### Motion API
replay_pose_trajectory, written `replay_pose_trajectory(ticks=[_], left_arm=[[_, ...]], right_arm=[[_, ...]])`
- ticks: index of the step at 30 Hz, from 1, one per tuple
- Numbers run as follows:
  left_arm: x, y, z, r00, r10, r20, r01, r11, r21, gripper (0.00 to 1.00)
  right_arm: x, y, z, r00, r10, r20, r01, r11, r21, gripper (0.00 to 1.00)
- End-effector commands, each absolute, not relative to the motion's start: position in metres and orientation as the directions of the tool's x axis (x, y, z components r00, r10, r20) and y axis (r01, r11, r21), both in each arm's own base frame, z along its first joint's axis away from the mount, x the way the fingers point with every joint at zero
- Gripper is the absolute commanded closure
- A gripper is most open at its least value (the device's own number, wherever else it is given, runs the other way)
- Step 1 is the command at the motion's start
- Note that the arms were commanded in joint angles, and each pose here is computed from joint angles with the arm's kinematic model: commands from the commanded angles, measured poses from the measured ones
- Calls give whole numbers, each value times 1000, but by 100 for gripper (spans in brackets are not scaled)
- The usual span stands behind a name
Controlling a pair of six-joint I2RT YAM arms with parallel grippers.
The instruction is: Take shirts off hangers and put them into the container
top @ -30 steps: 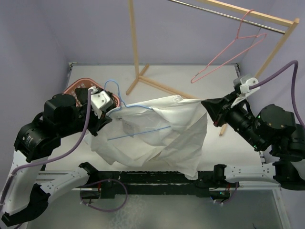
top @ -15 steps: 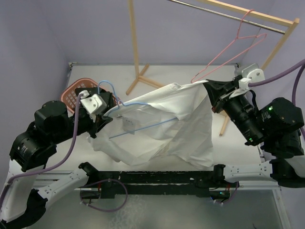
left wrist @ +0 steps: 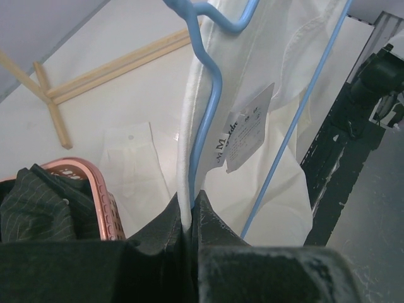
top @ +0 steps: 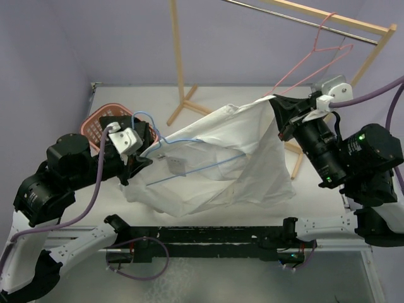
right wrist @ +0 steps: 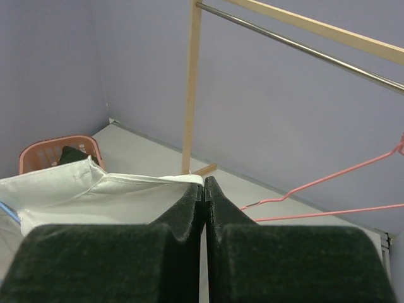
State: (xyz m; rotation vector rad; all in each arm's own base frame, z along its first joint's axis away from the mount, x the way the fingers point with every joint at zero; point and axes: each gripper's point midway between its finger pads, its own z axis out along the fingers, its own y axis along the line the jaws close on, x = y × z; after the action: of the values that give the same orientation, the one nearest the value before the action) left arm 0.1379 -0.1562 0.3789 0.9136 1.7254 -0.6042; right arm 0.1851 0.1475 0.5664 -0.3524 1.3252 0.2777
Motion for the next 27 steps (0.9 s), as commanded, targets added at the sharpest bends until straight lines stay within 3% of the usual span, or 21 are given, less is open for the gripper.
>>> replay_pose_trajectory(ticks=[1,8,15,16,19,20,22,27], left_arm=[[114,-136,361,-209,358,-910,820,572,36,100],[95,-139,393,-111,306,-945,863,502,61,100],[81,-141,399,-87,293,-952,892,448,56,100],[83,-141,398,-93,294,-951,889,455,54,100],[91,-139,395,-118,300,-947,869,493,48,100],[94,-138,394,-127,302,-945,861,507,47,100],[99,-137,393,-139,307,-942,850,526,46,100],[107,-135,397,-151,292,-945,822,568,45,100]], right_arm=[[189,95,591,203,139,-969,-242,966,88,100],[199,121,514,56,-101,-993,-204,973,-110,100],[196,103,503,37,-101,-994,-167,980,-106,100],[195,104,502,34,-100,-994,-183,977,-105,93],[186,127,489,-14,-92,-996,-322,943,-82,41],[183,134,486,-28,-82,-996,-363,930,-67,32],[172,149,477,-68,-56,-996,-461,887,-19,26],[142,181,439,-103,-109,-989,-678,735,-10,32]])
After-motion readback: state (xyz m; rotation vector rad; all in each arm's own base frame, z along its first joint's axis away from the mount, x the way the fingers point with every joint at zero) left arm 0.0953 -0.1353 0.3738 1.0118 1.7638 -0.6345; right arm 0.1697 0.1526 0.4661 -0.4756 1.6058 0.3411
